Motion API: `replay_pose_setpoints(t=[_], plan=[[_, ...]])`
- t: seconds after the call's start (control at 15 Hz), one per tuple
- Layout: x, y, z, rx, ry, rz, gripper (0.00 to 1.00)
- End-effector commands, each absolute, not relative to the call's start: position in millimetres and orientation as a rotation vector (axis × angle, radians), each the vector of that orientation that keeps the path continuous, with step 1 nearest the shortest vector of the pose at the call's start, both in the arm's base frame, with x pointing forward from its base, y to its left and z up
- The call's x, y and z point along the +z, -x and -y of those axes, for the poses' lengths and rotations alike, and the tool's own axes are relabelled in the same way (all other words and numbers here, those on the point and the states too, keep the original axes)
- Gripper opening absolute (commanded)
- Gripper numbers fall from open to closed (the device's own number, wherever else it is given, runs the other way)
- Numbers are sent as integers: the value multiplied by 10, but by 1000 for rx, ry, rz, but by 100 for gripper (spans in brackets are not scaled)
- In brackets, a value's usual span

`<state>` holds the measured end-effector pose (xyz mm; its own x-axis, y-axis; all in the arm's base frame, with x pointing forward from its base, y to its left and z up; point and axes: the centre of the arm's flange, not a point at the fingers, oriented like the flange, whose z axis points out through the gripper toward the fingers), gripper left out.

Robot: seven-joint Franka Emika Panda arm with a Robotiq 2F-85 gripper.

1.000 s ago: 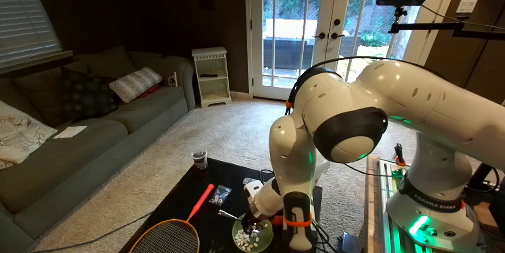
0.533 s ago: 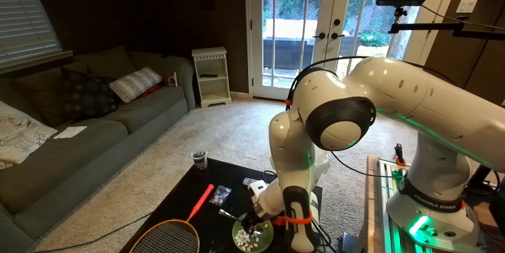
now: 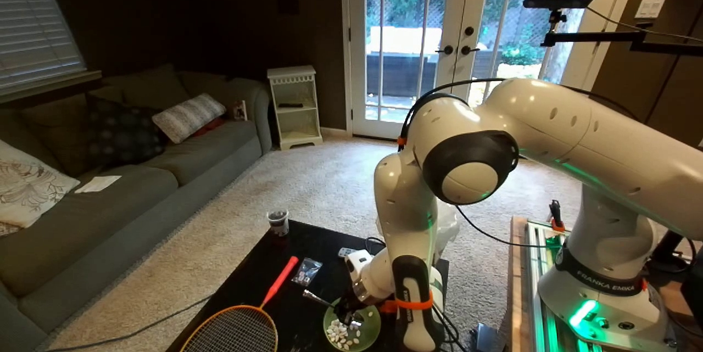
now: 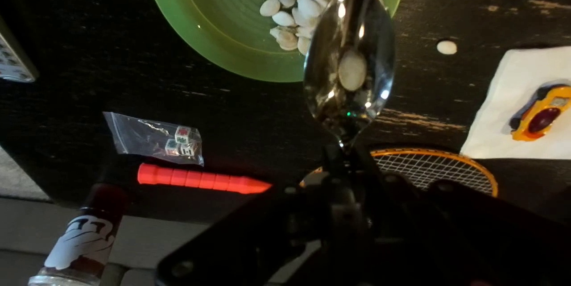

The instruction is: Pick up some grains from the green bowl, place them on the spoon, empty the spoon into the green bowl then place the spoon to the right of the green bowl

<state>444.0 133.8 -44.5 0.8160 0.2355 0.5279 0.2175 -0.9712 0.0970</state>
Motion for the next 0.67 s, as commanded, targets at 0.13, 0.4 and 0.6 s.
replay_pose_setpoints(t=[0.13, 0.4, 0.6], plan=[[-405, -4483, -1281, 1045, -2939, -389, 2], [-348, -4497, -1238, 1161, -2883, -437, 2], [-300, -4488, -1210, 1256, -2836, -453, 2]])
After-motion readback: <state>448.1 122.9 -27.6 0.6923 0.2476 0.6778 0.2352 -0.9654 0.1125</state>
